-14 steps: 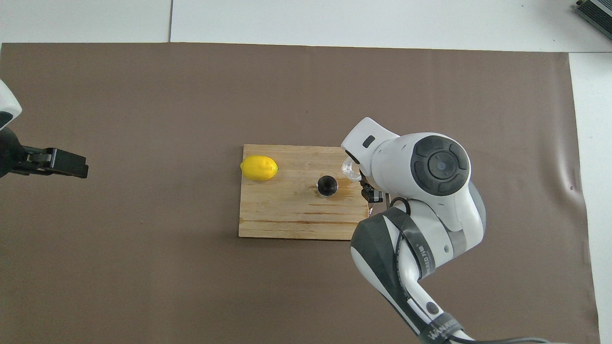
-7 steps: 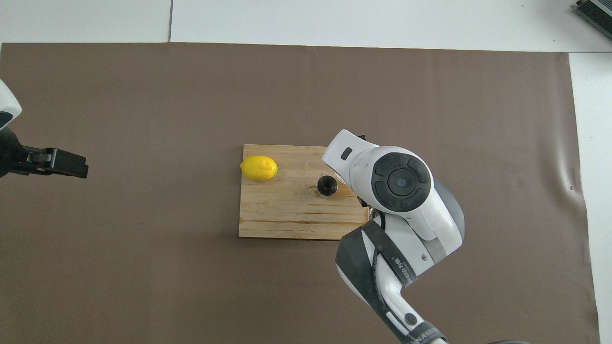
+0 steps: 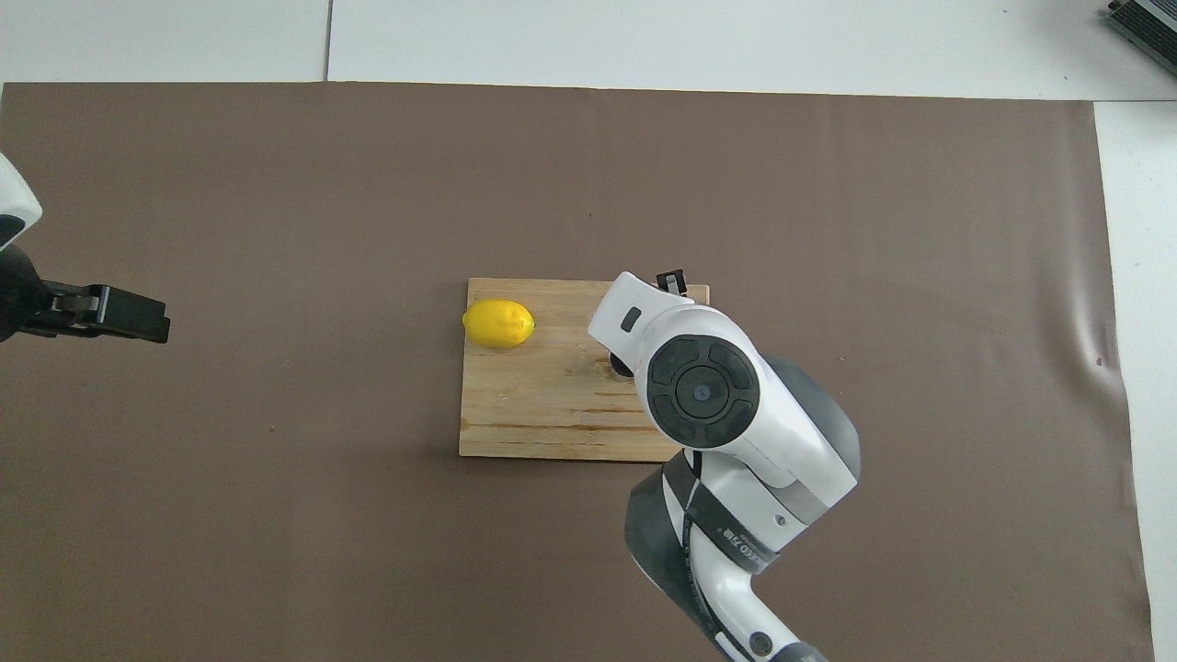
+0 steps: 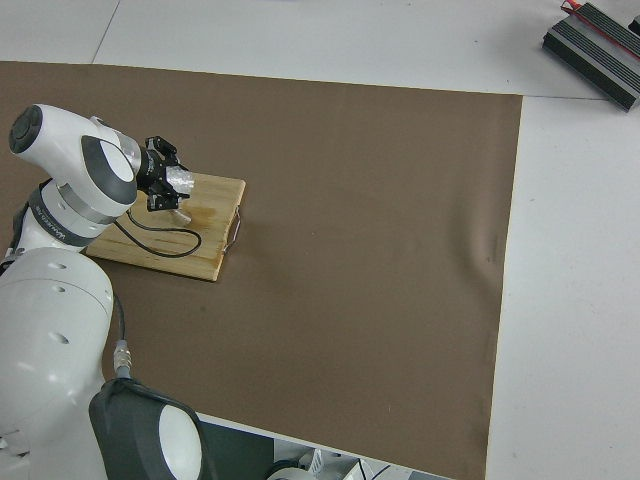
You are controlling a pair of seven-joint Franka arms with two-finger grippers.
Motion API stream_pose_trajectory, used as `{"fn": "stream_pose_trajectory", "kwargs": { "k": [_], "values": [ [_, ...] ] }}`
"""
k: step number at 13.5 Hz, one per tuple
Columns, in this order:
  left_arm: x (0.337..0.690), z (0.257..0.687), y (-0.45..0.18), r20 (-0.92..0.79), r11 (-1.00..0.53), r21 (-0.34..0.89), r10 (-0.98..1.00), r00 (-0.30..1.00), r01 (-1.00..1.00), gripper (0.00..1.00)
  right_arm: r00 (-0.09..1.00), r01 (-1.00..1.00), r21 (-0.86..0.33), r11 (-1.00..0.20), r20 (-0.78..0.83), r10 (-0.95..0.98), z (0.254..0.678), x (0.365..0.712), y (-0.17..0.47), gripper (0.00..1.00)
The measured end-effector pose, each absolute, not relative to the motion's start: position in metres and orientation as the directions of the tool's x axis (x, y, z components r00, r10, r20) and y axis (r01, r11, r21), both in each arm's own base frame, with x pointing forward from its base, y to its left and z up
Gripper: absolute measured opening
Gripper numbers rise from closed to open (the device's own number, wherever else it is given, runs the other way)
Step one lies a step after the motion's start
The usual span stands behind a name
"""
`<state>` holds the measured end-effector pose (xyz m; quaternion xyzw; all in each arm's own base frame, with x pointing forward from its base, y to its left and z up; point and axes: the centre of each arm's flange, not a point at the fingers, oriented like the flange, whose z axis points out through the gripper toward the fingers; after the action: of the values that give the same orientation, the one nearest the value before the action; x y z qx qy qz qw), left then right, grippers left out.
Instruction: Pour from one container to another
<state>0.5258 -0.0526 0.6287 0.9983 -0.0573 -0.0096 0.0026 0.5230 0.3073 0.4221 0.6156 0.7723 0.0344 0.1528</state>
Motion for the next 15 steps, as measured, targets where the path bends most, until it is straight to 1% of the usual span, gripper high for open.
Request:
{"fn": "stream_pose_trajectory", "kwargs": {
  "k": [4,10,15],
  "values": [
    [0.526,0.629,-0.053,-0.019,-0.993,0.006,-0.114,0.993,-0.114,1.00,-0.233,0.916,0.268,0.300,-0.255,0.938,0.427,0.523,0.313,0.52],
    [0.526,0.629,-0.053,-0.019,-0.993,0.006,-0.114,0.993,-0.114,1.00,-0.260,0.895,0.280,0.348,-0.308,0.915,0.435,0.521,0.322,0.52],
    [0.526,0.629,-0.053,-0.019,-0.993,0.006,-0.114,0.993,-0.114,1.00,-0.275,0.882,0.284,0.376,-0.337,0.900,0.430,0.519,0.330,0.52]
  ]
}}
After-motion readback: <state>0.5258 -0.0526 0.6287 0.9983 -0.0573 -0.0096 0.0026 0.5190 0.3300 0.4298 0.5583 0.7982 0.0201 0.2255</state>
